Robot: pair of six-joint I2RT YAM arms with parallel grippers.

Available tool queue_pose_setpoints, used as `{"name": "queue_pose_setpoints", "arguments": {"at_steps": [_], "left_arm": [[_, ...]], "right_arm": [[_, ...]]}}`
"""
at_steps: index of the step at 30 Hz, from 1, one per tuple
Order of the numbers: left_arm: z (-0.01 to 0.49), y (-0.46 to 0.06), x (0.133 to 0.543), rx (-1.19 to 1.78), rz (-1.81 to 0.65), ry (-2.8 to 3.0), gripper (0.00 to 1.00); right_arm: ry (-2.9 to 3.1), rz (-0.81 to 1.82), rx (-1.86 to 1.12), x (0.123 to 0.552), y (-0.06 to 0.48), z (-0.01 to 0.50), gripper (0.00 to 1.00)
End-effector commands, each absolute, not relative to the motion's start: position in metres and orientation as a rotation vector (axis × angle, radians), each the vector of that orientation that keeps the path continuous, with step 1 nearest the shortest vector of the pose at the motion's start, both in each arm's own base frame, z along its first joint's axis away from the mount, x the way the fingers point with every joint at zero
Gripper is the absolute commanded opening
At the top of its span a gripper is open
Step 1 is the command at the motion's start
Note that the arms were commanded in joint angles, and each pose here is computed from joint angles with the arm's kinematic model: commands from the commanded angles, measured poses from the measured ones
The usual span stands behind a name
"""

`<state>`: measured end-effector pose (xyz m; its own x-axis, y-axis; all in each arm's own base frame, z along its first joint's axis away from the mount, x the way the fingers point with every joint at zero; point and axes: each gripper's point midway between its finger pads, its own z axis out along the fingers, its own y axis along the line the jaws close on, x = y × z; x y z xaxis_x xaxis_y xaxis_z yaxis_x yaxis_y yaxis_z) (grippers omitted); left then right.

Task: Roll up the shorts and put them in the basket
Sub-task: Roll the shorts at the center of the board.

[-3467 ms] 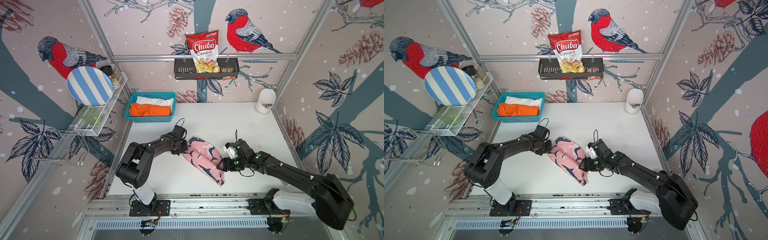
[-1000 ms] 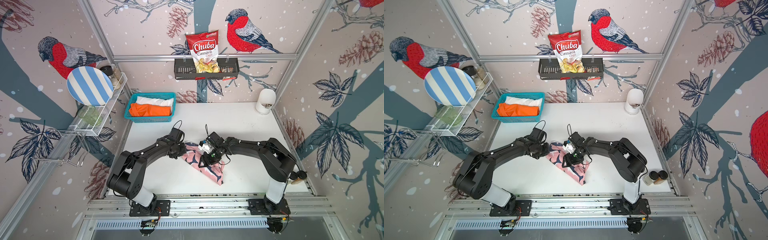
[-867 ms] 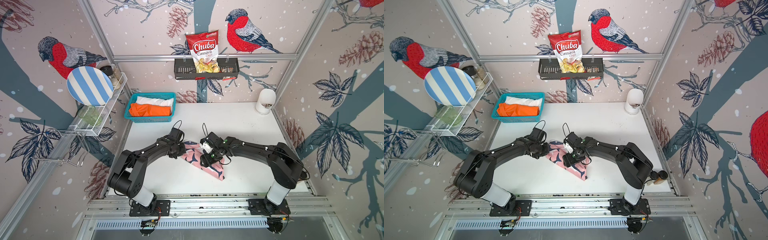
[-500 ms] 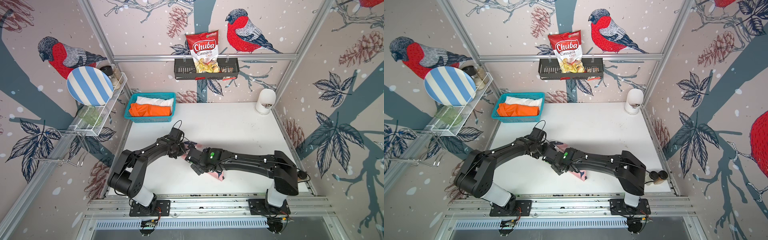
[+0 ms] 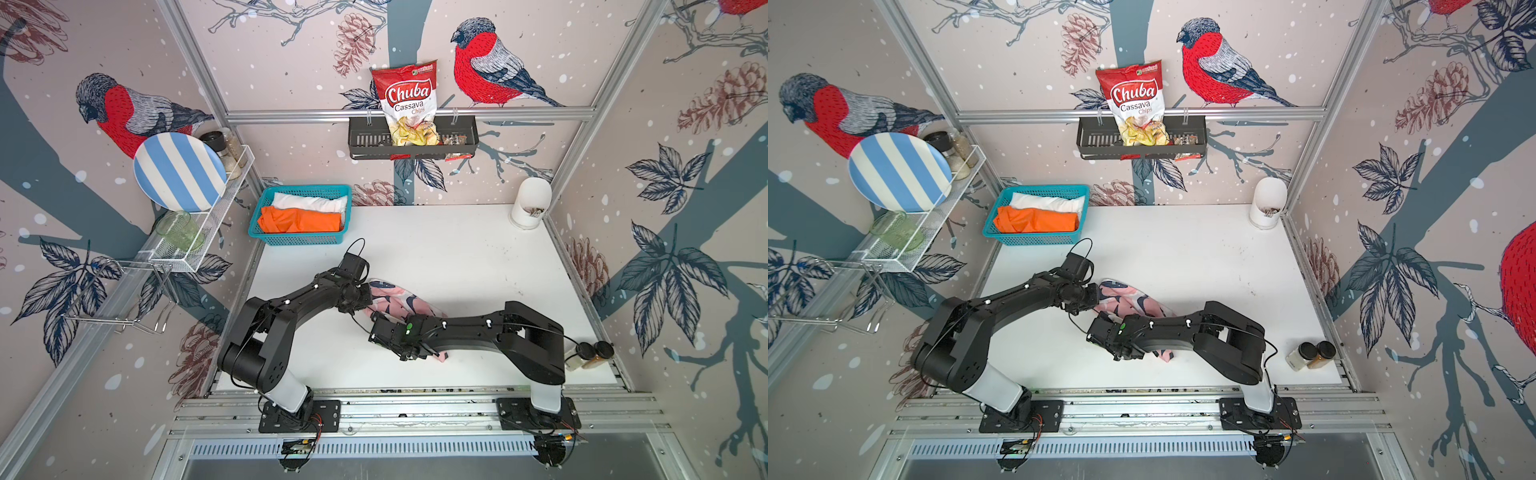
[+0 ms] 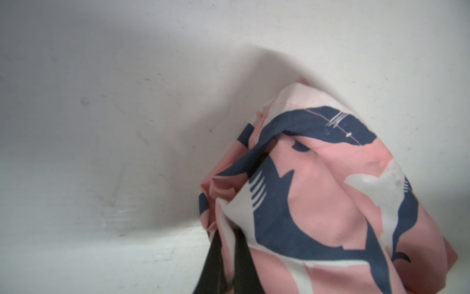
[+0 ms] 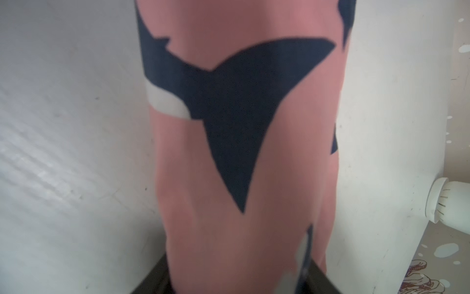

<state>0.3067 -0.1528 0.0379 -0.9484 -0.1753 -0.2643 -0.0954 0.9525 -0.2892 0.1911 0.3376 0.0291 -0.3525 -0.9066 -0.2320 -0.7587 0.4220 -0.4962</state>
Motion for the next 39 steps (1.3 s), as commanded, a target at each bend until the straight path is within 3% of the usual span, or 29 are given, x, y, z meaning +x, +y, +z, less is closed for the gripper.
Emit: {"name": "queue_pose_setpoints", "arguments": {"at_steps": [1,4,8,10,16,24,31,34,39], "left_arm": [[0.040,-0.150,0.307,-0.189,-0.378,2.815,0.12],[0.047,-0.149,0.308,-0.190,-0.379,2.799,0.21],[0.072,-0.136,0.309,-0.212,-0.318,2.748,0.51],[0.087,-0.129,0.308,-0.219,-0.296,2.717,0.61],[0.123,-0.125,0.305,-0.208,-0.310,2.665,0.68],[0.139,-0.153,0.305,-0.186,-0.483,2.636,0.71],[0.104,-0.200,0.311,-0.142,-0.523,2.683,0.73],[0.075,-0.202,0.315,-0.133,-0.474,2.741,0.73],[0.054,-0.198,0.326,-0.134,-0.383,2.778,0.72]], "right_arm": [[2.256,-0.291,-1.433,0.179,0.346,0.030,0.36],[2.360,-0.038,-1.463,0.153,0.360,0.034,0.25],[2.507,0.413,-1.439,0.120,0.381,0.052,0.24],[2.561,0.621,-1.393,0.113,0.386,0.062,0.24],[2.638,1.207,-1.118,0.130,0.379,0.072,0.24],[2.678,1.696,-0.773,0.169,0.348,0.054,0.27],[2.837,1.565,-0.493,0.197,0.309,0.011,0.38],[2.875,1.427,-0.513,0.199,0.304,0.009,0.49],[2.898,1.141,-0.540,0.202,0.291,0.017,0.78]]}}
